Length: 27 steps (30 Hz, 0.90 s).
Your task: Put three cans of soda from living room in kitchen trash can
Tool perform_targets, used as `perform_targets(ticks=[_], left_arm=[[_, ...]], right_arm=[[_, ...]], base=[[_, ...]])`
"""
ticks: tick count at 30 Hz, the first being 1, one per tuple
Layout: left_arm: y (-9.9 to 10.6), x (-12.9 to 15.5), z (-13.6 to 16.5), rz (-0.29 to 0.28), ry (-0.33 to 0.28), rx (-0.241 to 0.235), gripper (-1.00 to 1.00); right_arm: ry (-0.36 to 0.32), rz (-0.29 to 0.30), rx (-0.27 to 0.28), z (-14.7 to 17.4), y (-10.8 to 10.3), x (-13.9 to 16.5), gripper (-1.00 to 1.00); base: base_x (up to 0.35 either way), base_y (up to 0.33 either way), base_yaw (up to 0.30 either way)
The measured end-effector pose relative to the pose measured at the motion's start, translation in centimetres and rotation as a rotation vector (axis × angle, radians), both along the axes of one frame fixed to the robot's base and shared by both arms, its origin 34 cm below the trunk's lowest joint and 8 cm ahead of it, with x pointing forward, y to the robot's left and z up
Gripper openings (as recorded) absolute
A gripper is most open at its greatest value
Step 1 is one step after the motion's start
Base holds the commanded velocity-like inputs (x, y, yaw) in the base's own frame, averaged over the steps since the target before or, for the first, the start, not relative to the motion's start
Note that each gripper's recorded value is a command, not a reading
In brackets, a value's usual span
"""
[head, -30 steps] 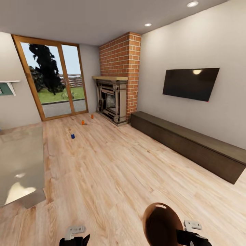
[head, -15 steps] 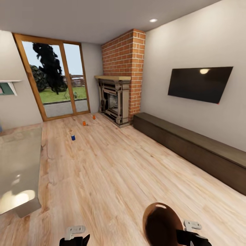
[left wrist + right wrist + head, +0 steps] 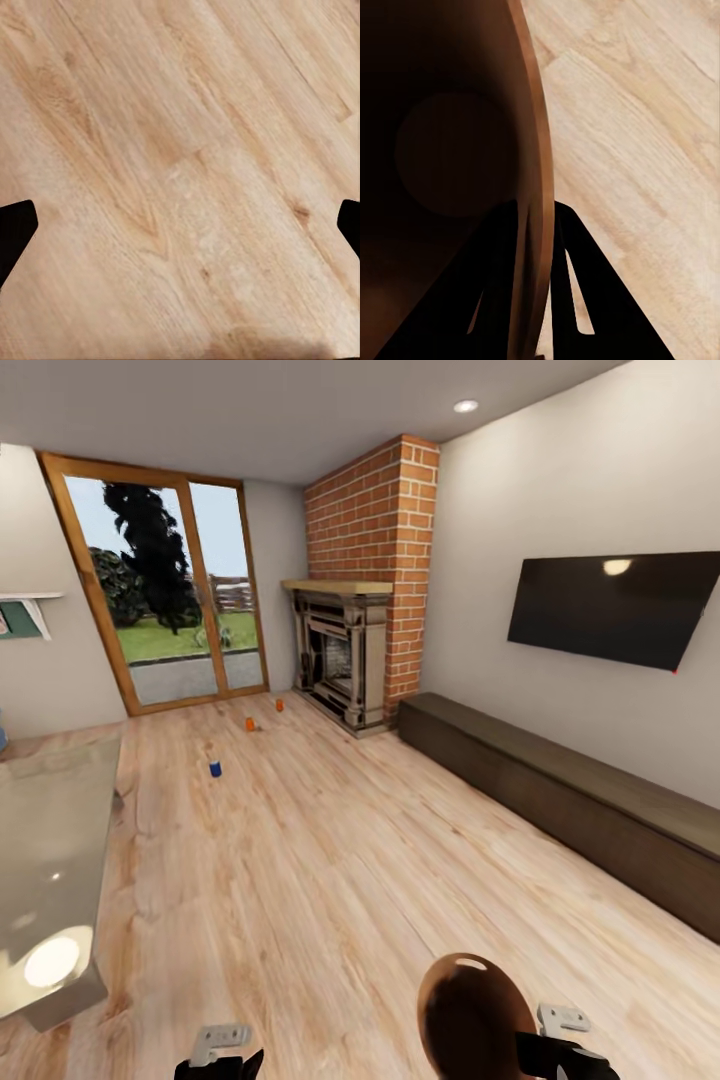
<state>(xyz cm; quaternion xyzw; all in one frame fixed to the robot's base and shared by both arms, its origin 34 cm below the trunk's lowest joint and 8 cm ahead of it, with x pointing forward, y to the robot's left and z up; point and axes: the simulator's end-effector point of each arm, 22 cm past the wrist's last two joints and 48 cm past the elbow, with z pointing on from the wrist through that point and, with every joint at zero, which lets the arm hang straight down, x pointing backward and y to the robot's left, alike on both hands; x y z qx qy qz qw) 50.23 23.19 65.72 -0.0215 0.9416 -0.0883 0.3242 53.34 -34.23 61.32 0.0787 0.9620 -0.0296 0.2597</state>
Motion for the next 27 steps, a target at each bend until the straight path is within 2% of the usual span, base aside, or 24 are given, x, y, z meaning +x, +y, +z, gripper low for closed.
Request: perform_targets(ticks=[11, 27], left_arm=[[-1.2, -0.5, -0.6, -0.032, 0.013, -0.002, 1.00], [-1.4, -0.7, -0.8, -0.034, 0.020, -0.004, 1.00]], right_arm=[[0.007, 0.000, 0.001, -0.3, 0.0, -0.2, -1.00], [0.008, 0.000, 0.001, -0.3, 0.0, -0.2, -1.00]], base=[[0.343, 0.000, 0.141], [0.343, 0.000, 0.014]])
